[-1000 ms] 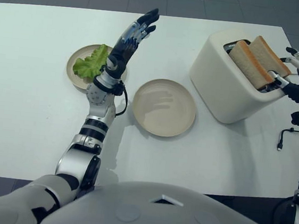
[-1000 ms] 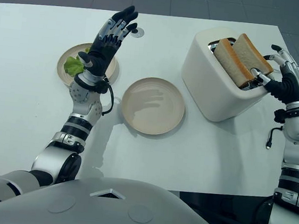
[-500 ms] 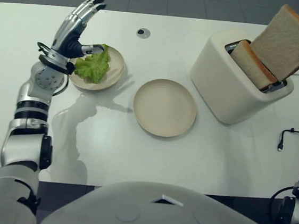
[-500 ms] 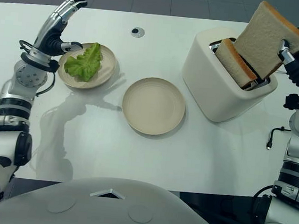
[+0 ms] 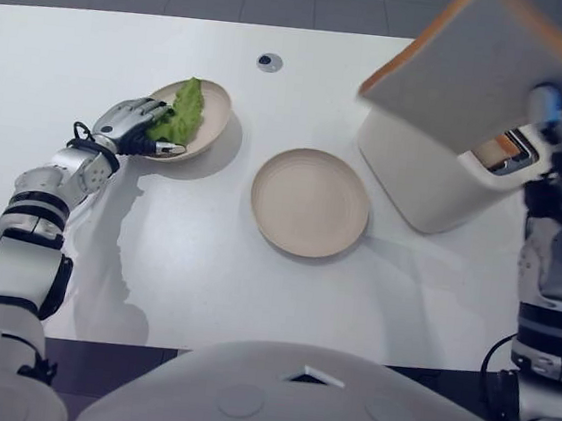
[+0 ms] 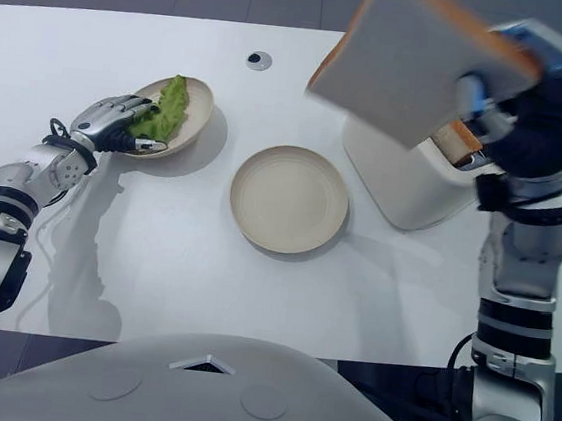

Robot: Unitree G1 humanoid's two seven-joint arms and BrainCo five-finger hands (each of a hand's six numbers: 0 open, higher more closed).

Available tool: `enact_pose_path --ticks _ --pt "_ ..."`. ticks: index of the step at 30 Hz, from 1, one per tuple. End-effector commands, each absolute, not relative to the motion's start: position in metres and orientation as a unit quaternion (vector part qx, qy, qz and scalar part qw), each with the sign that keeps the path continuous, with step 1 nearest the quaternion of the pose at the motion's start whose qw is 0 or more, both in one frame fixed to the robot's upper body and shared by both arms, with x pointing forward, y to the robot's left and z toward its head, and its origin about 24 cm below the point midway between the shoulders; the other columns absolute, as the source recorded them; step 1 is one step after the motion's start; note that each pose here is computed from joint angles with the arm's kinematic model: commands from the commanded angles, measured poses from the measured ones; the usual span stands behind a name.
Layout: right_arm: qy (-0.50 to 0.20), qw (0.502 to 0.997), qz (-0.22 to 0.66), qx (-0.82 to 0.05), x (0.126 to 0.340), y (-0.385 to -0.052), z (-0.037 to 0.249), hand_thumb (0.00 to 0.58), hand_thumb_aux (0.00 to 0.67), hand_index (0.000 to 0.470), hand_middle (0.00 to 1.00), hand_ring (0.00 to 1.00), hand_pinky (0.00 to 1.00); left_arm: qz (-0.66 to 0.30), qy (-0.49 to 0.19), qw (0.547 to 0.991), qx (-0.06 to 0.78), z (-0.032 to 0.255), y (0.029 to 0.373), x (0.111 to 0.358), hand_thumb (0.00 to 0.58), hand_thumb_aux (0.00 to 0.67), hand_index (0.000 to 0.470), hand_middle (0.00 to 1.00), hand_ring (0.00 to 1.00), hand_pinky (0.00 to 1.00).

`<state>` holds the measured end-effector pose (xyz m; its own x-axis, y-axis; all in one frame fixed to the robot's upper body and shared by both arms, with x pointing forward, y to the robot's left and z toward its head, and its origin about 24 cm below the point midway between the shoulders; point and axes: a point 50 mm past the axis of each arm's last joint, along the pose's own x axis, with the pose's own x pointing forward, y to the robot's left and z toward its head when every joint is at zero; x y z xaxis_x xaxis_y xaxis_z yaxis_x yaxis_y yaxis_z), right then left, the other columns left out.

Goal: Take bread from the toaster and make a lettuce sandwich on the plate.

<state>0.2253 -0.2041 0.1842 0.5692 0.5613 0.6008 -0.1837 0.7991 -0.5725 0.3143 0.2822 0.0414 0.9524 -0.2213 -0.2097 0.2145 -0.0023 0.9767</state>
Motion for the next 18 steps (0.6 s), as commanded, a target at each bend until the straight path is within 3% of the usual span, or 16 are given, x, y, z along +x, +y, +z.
enact_pose_path --ticks 1,3,7,12,18 --pt "-0.282 0.869 0.309 -0.265 0.235 -0.181 0.133 0.58 0.67 0.47 1.0 1.0 1.0 -0.189 0.002 0.702 0.687 0.033 0.275 0.31 0.568 0.573 0.402 0.0 0.0 0.0" --pt "-0.214 0.867 0.344 -0.291 0.237 -0.173 0.103 0.58 0.67 0.47 1.0 1.0 1.0 -0.186 -0.023 0.703 0.686 0.039 0.271 0.313 0.58 0.67 0.47 0.0 0.0 0.0" --pt "-0.137 0.86 0.375 -0.318 0.237 -0.165 0.071 0.58 0.67 0.47 1.0 1.0 1.0 -0.169 -0.071 0.705 0.685 0.052 0.265 0.317 0.58 0.67 0.47 0.0 0.0 0.0" --pt "-0.037 0.868 0.324 -0.374 0.256 -0.174 0.039 0.58 0.67 0.47 1.0 1.0 1.0 -0.157 -0.112 0.712 0.675 0.061 0.257 0.319 0.58 0.67 0.47 0.0 0.0 0.0" --pt "-0.032 0.842 0.35 -0.409 0.257 -0.152 0.028 0.58 0.67 0.47 1.0 1.0 1.0 -0.183 -0.177 0.742 0.62 0.07 0.237 0.315 0.58 0.67 0.47 0.0 0.0 0.0"
